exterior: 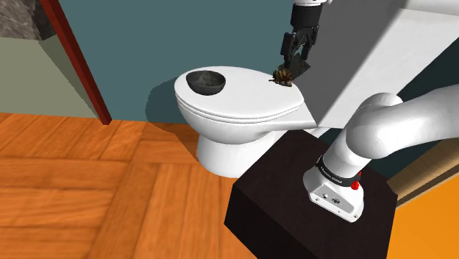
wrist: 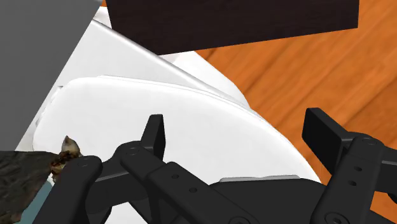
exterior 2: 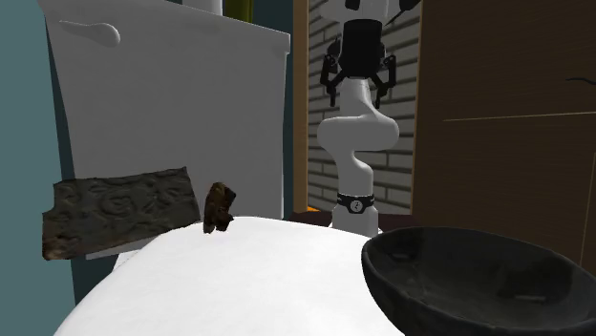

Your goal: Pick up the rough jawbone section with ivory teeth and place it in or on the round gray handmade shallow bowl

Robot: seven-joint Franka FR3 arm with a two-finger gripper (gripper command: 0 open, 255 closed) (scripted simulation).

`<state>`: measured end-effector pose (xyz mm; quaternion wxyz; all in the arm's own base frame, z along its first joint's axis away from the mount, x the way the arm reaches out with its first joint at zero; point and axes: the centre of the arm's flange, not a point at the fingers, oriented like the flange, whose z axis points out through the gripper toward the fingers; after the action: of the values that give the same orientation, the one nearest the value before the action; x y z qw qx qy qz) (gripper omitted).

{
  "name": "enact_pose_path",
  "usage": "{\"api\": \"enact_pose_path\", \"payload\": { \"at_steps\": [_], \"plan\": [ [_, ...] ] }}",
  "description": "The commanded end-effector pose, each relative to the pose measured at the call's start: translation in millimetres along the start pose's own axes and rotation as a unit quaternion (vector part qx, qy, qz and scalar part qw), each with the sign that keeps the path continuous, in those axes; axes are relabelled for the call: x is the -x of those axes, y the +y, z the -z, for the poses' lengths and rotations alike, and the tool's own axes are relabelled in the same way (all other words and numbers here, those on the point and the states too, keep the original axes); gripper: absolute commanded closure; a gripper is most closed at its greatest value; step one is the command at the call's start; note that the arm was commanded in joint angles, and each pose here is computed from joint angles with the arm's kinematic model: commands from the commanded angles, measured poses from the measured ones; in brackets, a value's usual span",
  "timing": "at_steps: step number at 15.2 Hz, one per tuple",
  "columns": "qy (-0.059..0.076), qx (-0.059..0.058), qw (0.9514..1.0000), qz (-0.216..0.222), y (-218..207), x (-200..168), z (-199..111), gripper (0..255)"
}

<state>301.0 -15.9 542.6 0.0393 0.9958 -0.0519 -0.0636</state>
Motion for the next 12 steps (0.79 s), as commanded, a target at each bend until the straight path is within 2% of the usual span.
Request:
{"api": "enact_pose_path", "payload": {
  "at_steps": [1,12],
  "plan": [
    [0.000,0.000,1.0000,0.000,0.0,0.0,0.0,0],
    [0.008,-0.004,0.9995,0.030,110.2,-66.2,-67.1,0]
  ]
}}
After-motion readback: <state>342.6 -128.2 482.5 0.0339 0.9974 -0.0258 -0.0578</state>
